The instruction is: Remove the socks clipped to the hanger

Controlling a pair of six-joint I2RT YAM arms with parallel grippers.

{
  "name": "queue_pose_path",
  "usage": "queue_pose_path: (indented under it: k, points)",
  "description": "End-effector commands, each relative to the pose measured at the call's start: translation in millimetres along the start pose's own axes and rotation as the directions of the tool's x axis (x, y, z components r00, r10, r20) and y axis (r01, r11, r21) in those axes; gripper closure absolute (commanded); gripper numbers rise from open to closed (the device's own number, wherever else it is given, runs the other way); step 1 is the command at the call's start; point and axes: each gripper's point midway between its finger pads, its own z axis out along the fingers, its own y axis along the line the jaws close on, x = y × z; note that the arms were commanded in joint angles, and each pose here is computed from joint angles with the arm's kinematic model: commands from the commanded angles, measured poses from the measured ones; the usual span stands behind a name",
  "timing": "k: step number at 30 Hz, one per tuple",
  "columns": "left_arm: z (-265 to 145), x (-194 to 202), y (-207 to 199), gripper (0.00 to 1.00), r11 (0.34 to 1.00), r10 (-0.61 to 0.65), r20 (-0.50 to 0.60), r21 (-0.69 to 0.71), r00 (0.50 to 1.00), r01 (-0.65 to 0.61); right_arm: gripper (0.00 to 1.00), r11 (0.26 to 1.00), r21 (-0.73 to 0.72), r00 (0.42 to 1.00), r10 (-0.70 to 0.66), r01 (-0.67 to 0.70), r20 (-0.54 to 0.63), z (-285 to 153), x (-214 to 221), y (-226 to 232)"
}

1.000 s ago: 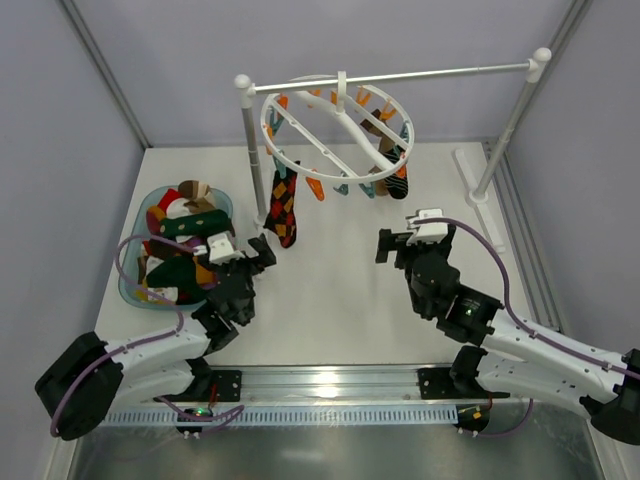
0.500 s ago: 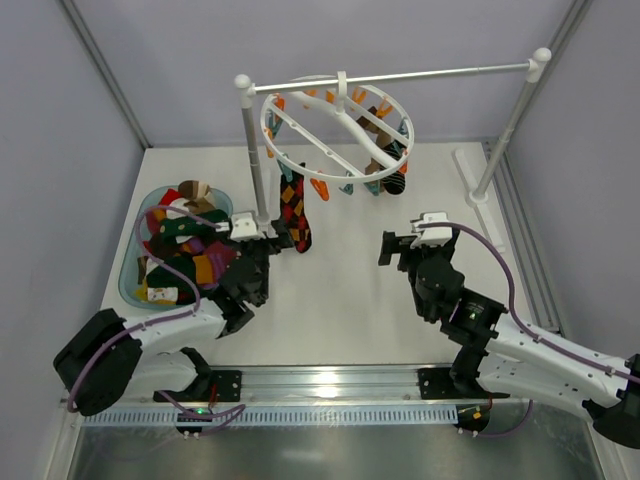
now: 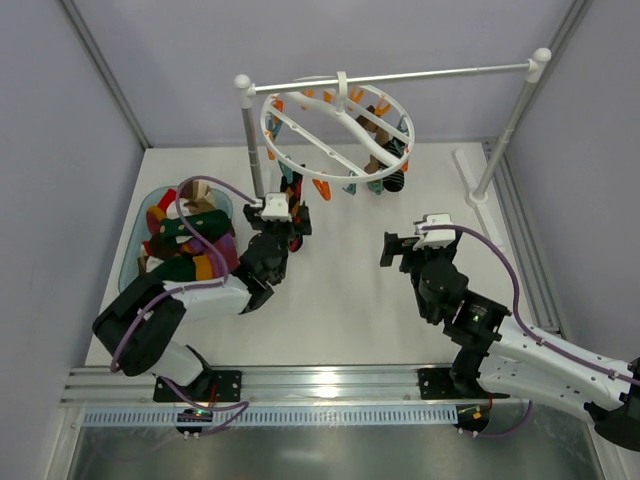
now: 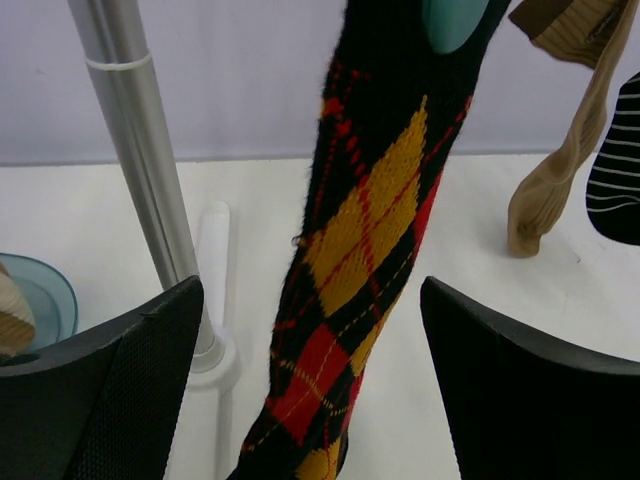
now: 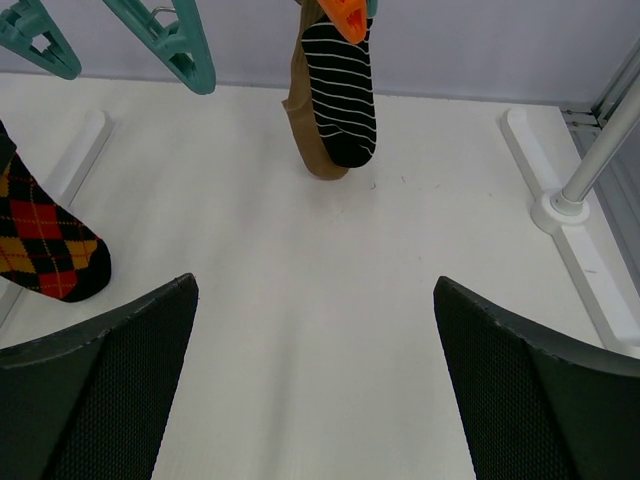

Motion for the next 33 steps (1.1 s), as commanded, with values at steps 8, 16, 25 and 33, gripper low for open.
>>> queue_pose_path:
  k: [8,16,25,33]
  points:
    - [17,-1,-26,1.0,0.995,-0.028,0.068,0.093,0.997,0.022,0.0,0.998,-0.007,0.998,0.059,-0.059,0.033,1,-12,3]
    - [-32,-9,-67,1.0,0.974,-0.042,0.149,0.227,0.988,0.007,0.0,1.0,-0.003,0.999,0.031,-0.031,0.019,9,-14,12]
    - [-71,-17,-116,1.0,0.951,-0.003,0.211,0.302,0.977,-0.062,0.0,0.999,-0.034,0.999,0.002,-0.001,0.037,25,-53,42]
    - [-77,-13,-148,1.0,0.951,0.088,0.233,0.271,0.969,-0.151,0.0,0.997,0.021,0.996,-0.079,0.079,0.047,29,-84,65]
